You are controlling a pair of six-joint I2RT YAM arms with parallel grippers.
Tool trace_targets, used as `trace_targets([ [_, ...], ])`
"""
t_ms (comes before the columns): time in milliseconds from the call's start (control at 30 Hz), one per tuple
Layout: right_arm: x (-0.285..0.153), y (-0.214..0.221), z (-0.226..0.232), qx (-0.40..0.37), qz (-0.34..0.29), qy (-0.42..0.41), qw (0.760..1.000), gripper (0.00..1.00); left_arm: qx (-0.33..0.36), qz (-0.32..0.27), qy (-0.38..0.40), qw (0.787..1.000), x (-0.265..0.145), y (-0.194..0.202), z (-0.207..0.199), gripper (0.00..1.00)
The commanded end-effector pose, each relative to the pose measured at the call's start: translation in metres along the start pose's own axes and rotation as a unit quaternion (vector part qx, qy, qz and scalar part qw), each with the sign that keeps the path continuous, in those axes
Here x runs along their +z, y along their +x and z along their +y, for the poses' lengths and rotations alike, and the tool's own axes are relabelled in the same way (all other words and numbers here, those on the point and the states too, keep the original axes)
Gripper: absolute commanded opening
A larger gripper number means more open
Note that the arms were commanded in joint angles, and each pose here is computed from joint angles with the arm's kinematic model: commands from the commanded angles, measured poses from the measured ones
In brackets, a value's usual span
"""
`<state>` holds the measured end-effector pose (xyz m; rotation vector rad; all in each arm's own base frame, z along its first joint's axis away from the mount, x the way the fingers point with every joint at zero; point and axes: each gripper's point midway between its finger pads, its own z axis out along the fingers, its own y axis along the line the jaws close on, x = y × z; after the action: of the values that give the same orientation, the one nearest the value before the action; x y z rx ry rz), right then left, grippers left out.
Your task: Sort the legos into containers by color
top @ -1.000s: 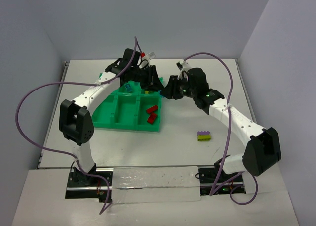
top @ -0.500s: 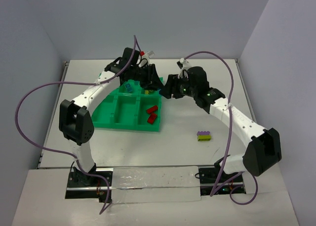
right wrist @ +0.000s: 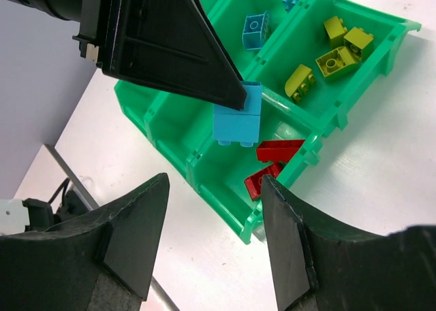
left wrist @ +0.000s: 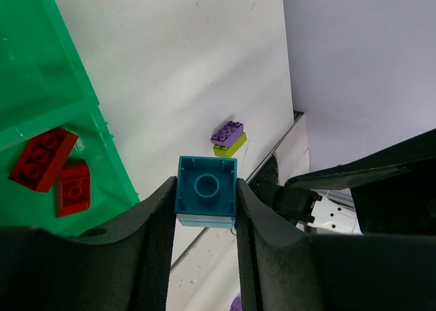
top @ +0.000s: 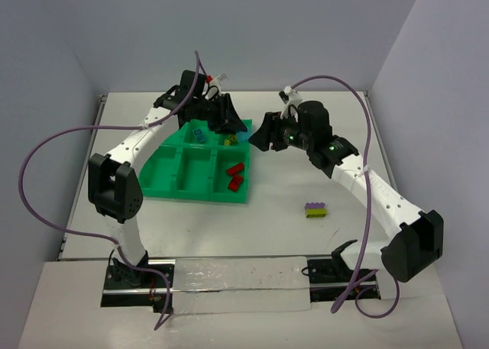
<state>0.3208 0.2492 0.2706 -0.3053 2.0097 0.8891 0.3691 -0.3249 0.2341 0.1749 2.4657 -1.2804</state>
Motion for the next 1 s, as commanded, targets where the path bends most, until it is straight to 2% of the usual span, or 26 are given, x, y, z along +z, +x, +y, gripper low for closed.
trace_targets([
  [0,0.004,-0.017,0.011,-0.014,-0.009,-0.019,1.0,0.65,0.036,-0.04,0.035,0.998,-0.027,-0.016,-0.041,0.0],
  [267,0.023,-0.018,0.011,-0.012,0.001,-0.02,1.0,0.67,0.037,-0.045,0.034,0.998,-0.031,-0.016,-0.043,0.0],
  [700,0.042,-0.016,0.026,-0.017,0.011,-0.044,0.999,0.6,0.038,-0.045,0.036,0.998,-0.032,-0.016,-0.045,0.0],
  [867,0.047,-0.016,0.029,-0.018,0.013,-0.046,0.999,0.56,0.039,-0.047,0.036,0.997,-0.033,-0.017,-0.046,0.0],
  [967,0.049,-0.014,0.028,-0.017,0.014,-0.046,0.999,0.5,0.04,-0.047,0.036,0.997,-0.033,-0.017,-0.046,0.0],
])
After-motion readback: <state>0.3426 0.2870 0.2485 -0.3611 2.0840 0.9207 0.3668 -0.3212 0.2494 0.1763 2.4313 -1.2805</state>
